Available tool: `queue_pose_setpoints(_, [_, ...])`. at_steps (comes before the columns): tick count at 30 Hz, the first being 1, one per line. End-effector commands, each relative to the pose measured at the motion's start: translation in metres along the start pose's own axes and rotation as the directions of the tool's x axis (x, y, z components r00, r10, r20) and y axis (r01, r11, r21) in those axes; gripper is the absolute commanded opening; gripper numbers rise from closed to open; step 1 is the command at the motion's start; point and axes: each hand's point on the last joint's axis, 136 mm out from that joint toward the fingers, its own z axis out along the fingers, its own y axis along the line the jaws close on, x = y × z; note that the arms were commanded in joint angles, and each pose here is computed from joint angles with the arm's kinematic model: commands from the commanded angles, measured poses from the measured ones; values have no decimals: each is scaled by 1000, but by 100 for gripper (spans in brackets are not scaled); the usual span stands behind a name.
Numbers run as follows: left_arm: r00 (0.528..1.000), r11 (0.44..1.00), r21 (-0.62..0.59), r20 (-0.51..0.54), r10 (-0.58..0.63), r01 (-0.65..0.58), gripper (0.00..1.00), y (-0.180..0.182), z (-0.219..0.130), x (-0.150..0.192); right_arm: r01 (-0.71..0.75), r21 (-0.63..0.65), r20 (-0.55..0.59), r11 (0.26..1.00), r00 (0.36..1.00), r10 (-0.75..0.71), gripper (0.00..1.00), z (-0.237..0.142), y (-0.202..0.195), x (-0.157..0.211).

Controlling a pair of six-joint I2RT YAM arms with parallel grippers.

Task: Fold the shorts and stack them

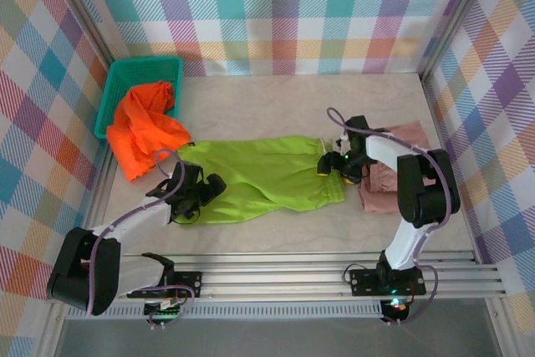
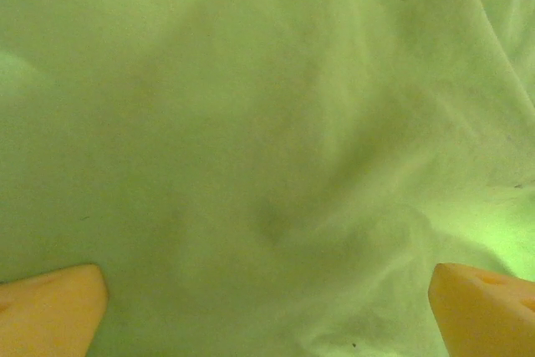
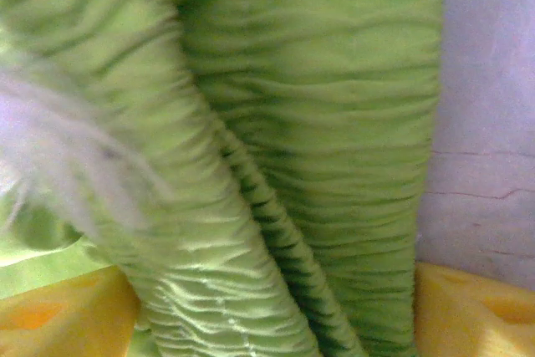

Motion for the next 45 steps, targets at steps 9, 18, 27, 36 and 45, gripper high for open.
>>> queue_pose_setpoints(9, [1000, 996, -88, -12, 15, -16, 100, 23, -7, 9, 124, 53, 30, 991, 992, -126, 20, -1, 13, -6])
queue_pose_setpoints(18, [993, 994, -88, 91, 76, -68, 100, 12, -47, -16, 272, 344, 151, 899, 929, -339, 0, -87, 19, -30])
queue_pose_setpoints(27, [994, 996, 37, 82, 72, -76, 100, -11, -53, -15, 309, 645, 182, 699, 826, -533, 0, -189, 23, -52])
queue_pose_setpoints(36, [996, 978, 193, 38, 75, -81, 98, -45, -55, -5, 264, 835, 116, 483, 774, -623, 0, -237, 36, -76])
queue_pose_setpoints(45, [998, 973, 223, 15, 59, -61, 96, -55, -47, -1, 287, 843, 88, 455, 760, -643, 0, -216, 93, -66])
